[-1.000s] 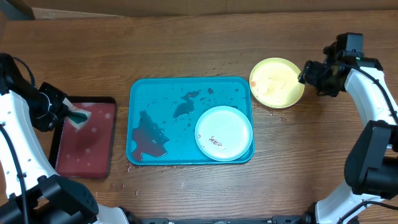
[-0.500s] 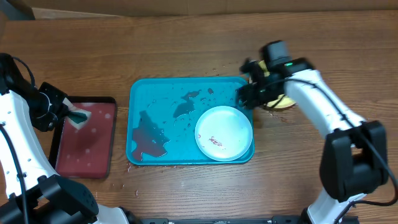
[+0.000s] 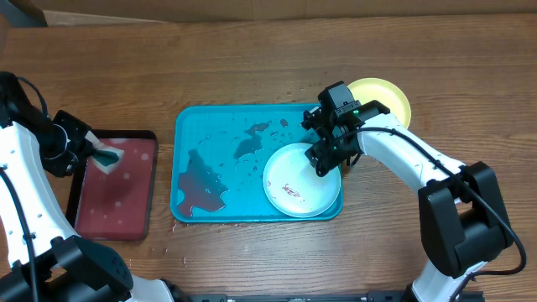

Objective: Clean dirty plates on tray and stack at the side
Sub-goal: 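Grasp the stained white plate rim on the teal tray with the right gripper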

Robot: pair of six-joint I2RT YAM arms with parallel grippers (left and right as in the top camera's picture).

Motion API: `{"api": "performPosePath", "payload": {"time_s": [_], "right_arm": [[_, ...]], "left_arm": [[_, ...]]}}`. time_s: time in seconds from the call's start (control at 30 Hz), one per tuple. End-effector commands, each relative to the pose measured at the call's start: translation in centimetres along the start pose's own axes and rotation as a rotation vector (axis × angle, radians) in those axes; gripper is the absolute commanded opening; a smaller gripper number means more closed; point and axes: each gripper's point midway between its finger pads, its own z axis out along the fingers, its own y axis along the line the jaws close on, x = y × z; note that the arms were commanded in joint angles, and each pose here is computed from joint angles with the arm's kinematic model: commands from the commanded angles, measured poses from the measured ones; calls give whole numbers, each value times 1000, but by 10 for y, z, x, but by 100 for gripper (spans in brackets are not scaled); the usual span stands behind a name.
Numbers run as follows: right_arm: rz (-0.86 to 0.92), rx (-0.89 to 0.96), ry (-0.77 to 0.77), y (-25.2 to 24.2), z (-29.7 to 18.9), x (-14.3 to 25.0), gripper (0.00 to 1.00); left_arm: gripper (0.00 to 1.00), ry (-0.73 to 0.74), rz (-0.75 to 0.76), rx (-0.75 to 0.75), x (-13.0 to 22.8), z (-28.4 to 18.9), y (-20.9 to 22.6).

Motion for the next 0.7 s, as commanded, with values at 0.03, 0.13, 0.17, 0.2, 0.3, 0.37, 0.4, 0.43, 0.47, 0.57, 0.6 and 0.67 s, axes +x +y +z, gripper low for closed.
{"api": "performPosePath", "payload": {"time_s": [0.03, 0.13, 0.17, 0.2, 0.3, 0.37, 0.4, 0.43, 0.47, 0.57, 0.6, 0.67], "right_arm": [[-32, 2, -15, 0, 1, -3, 82], [-46, -7, -22, 2, 1, -4, 81], [-46, -7, -25, 2, 1, -5, 81], [-46, -6, -27, 2, 1, -6, 80], [-46, -5, -33, 1, 1, -7, 79], [-46, -4, -36, 1, 1, -8, 79], [-46, -5, -36, 1, 1, -8, 79], [-47, -8, -36, 2, 1, -8, 79], [-47, -7, -37, 2, 1, -8, 79], [-47, -8, -34, 1, 5, -8, 79], [-45, -10, -25, 1, 8, -7, 79], [-38, -18, -1, 1, 17, -3, 79]], "left_arm": [[4, 13, 39, 21, 3, 2, -5], [4, 12, 40, 21, 3, 2, -5], [4, 13, 40, 21, 3, 2, -5], [4, 13, 40, 21, 3, 2, -5], [4, 16, 40, 19, 4, 2, -5], [4, 17, 43, 18, 4, 2, -5], [4, 17, 43, 18, 4, 2, -5], [4, 17, 43, 18, 4, 2, -5], [4, 17, 43, 18, 4, 2, -5], [4, 16, 43, 18, 4, 2, -5], [4, 16, 42, 19, 4, 2, -5], [4, 16, 43, 18, 4, 2, -5]]}}
